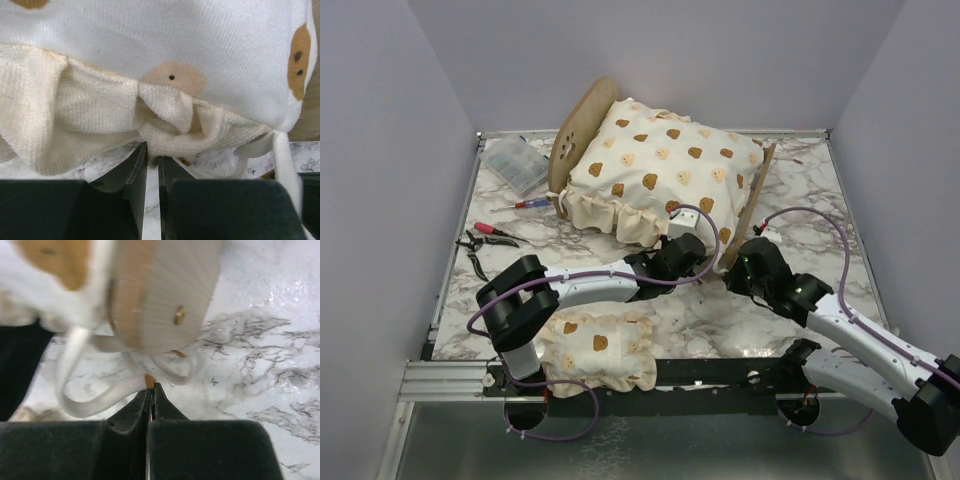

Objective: Set up the pet bed

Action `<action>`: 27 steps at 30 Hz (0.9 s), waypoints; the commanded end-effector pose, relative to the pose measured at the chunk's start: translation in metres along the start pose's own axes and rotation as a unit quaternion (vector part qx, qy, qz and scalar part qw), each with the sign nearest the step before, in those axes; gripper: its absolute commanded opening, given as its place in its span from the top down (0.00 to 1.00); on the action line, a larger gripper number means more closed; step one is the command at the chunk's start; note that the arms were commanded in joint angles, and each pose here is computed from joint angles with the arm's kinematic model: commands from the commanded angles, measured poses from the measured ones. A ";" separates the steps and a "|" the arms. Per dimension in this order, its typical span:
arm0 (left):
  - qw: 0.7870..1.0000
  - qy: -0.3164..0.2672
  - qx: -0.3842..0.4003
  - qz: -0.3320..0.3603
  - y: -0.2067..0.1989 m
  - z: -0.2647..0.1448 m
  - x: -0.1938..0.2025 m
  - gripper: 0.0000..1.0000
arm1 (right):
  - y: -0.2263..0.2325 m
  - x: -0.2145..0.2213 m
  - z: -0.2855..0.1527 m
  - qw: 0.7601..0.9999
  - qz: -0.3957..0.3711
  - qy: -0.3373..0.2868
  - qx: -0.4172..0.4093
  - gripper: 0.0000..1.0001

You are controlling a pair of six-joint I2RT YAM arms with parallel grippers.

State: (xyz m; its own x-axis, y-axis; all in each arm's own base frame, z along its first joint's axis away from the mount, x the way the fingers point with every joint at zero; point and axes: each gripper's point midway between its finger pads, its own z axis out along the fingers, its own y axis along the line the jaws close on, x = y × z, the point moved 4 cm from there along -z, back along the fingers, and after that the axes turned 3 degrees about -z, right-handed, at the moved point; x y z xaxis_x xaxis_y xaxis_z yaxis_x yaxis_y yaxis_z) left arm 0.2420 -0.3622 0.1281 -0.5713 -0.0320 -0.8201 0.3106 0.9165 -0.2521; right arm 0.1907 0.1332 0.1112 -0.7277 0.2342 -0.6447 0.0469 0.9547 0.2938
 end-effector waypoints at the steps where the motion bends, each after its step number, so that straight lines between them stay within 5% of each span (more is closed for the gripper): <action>1: 1.000 -0.019 0.006 -0.009 -0.002 -0.004 -0.016 0.85 | 0.011 -0.026 -0.034 0.999 -0.027 -0.006 -0.024 0.99; 15: 0.999 -0.027 0.021 -0.020 -0.007 -0.008 -0.029 0.85 | 0.051 -0.180 -0.095 0.966 -0.197 -0.161 0.054 0.99; 27: 0.998 -0.043 0.031 -0.031 -0.011 -0.015 -0.046 0.85 | 0.085 -0.213 -0.084 0.951 -0.233 -0.202 0.012 0.99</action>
State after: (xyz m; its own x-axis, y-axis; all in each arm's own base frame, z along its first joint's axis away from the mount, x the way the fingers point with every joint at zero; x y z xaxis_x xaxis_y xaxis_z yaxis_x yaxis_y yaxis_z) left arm 0.2483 -0.3623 0.1479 -0.5524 -0.0739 -0.8303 0.3106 0.9061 -0.2873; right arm 0.2815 0.1425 0.3120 -0.4238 -0.1696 -0.8898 -0.1697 0.9798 -0.1059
